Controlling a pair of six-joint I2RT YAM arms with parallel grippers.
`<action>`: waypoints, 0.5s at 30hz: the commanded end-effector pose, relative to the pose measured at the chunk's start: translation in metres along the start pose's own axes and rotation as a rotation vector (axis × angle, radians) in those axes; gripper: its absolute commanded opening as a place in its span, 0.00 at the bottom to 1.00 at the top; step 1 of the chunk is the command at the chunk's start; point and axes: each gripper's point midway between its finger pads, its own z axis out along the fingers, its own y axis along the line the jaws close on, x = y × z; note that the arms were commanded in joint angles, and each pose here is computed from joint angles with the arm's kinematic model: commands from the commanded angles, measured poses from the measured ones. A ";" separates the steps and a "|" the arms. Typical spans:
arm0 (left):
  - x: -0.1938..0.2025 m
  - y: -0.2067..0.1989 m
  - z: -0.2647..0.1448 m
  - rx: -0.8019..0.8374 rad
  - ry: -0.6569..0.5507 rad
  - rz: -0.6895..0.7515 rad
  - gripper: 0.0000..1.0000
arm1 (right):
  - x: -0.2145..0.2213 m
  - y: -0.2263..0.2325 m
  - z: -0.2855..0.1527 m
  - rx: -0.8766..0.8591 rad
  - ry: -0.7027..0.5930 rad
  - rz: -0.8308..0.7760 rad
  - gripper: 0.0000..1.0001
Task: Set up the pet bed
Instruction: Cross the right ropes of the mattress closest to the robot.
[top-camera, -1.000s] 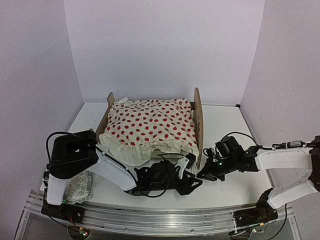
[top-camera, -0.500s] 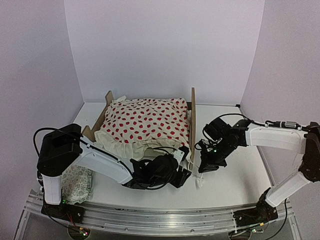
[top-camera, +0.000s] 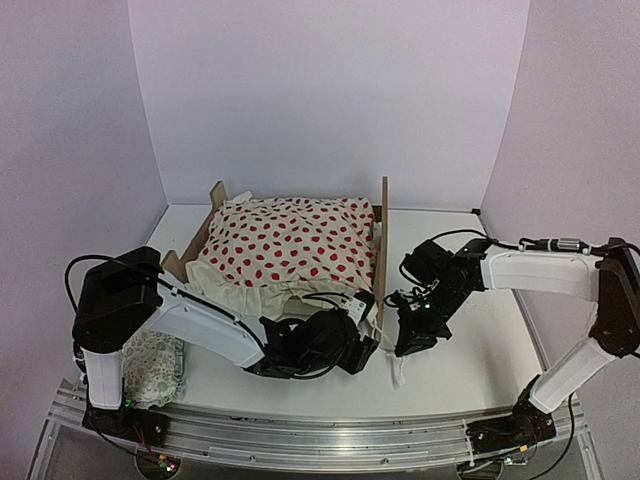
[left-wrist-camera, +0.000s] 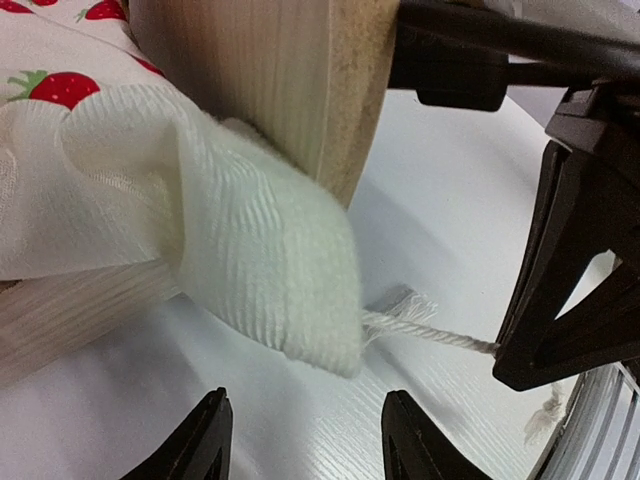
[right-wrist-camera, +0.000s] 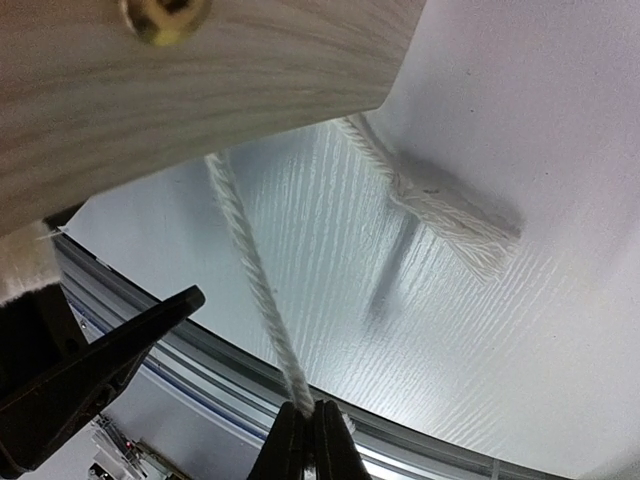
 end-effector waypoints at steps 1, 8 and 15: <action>-0.018 0.001 -0.008 0.002 -0.041 -0.060 0.52 | 0.001 0.004 0.009 -0.030 0.015 0.047 0.09; -0.015 -0.020 0.021 0.046 0.006 -0.079 0.53 | -0.007 0.000 0.006 0.000 -0.026 0.028 0.06; 0.009 -0.015 0.046 -0.052 0.150 -0.025 0.55 | -0.010 0.001 0.005 0.005 -0.033 0.033 0.07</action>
